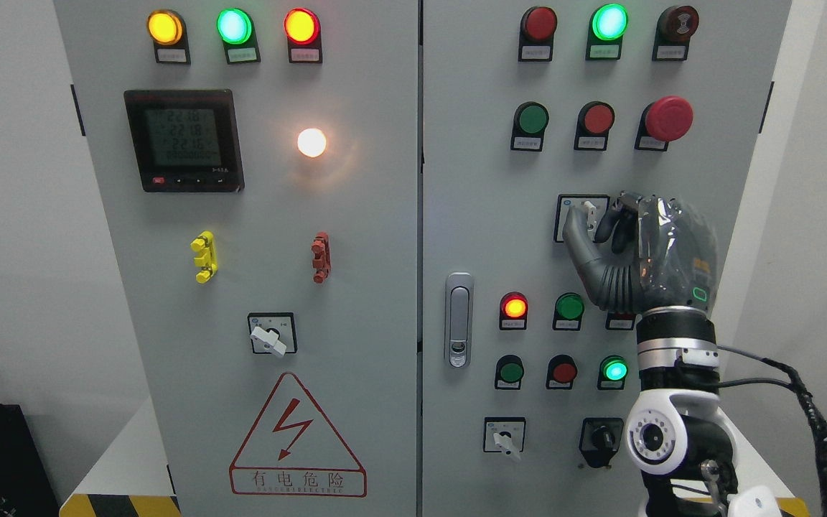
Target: Rotate and turn off gray switch
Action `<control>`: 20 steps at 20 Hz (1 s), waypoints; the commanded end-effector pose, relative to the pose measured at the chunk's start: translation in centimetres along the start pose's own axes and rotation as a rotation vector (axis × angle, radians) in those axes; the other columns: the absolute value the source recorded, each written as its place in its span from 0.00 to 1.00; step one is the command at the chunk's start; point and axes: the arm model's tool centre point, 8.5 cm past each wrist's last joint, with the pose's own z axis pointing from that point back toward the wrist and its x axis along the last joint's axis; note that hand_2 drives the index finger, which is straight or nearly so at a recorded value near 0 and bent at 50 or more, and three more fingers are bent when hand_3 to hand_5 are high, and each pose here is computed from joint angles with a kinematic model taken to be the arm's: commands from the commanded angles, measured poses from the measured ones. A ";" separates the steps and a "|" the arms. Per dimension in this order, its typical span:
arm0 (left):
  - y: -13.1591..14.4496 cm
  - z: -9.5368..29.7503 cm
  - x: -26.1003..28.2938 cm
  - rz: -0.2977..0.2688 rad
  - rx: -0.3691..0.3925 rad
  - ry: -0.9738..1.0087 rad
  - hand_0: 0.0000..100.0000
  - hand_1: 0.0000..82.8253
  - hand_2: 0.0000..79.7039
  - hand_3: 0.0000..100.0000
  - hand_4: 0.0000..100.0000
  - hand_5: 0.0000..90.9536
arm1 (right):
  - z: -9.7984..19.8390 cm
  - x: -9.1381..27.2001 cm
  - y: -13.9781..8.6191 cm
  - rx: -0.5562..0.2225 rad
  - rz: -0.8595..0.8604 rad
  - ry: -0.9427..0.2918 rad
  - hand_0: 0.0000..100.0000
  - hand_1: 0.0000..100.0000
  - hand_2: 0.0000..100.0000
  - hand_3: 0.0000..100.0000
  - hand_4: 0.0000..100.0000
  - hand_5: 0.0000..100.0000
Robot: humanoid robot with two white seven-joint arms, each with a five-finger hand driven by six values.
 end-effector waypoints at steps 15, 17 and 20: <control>0.0 0.1 -0.9 0.022 0.003 0.028 0.12 0.47 0.00 0.00 0.00 0.00 | 4.1 1.0 -5.9 -0.199 -0.019 -0.161 0.49 0.35 0.66 0.91 0.76 0.89; 0.0 0.1 -0.9 0.022 0.001 0.028 0.12 0.47 0.00 0.00 0.00 0.00 | 5.3 1.2 -6.0 -0.218 -0.020 -0.215 0.48 0.36 0.61 0.85 0.74 0.80; 0.0 0.1 -0.8 0.022 0.001 0.026 0.12 0.47 0.00 0.00 0.00 0.00 | 6.4 1.1 -5.7 -0.214 -0.016 -0.271 0.47 0.37 0.53 0.78 0.65 0.65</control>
